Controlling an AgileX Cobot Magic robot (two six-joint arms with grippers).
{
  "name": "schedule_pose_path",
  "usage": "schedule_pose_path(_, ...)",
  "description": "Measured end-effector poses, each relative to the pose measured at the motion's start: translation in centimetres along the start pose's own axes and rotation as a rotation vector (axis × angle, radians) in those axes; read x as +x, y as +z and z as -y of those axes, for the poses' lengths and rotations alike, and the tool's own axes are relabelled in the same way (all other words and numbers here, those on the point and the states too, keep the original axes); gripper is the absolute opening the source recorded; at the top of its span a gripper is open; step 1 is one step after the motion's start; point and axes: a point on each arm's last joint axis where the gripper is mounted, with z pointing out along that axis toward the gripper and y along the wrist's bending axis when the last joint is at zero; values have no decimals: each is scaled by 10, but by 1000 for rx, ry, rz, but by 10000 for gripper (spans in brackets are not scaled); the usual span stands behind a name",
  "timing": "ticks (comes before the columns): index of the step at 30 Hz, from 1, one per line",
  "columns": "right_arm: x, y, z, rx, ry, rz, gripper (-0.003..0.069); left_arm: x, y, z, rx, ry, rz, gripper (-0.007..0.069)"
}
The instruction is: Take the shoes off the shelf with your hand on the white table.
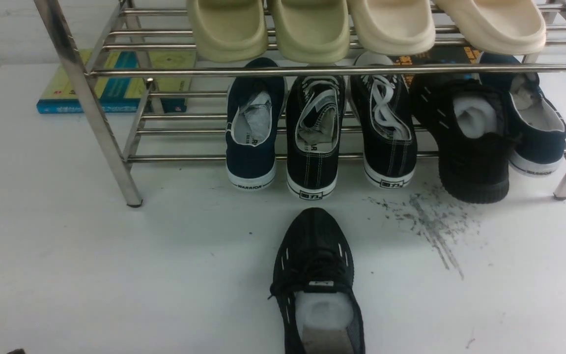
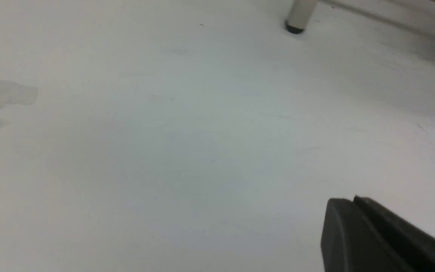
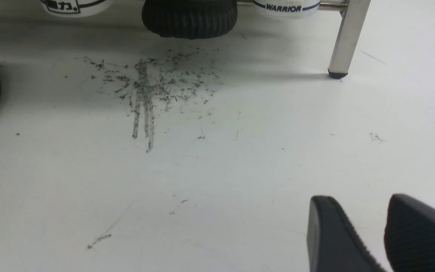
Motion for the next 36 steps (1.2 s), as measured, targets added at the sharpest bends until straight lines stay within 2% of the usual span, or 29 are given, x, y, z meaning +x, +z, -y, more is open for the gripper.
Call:
schedule_pose_path(5, 0, 0, 0, 0, 0, 0, 240, 2, -3, -8, -83, 0, 73, 39)
schedule_pose_path(8, 0, 0, 0, 0, 0, 0, 240, 1, -5, -9, -98, 5, 107, 39)
schedule_pose_path(36, 0, 0, 0, 0, 0, 1, 240, 0, -8, -9, -92, -20, 135, 54)
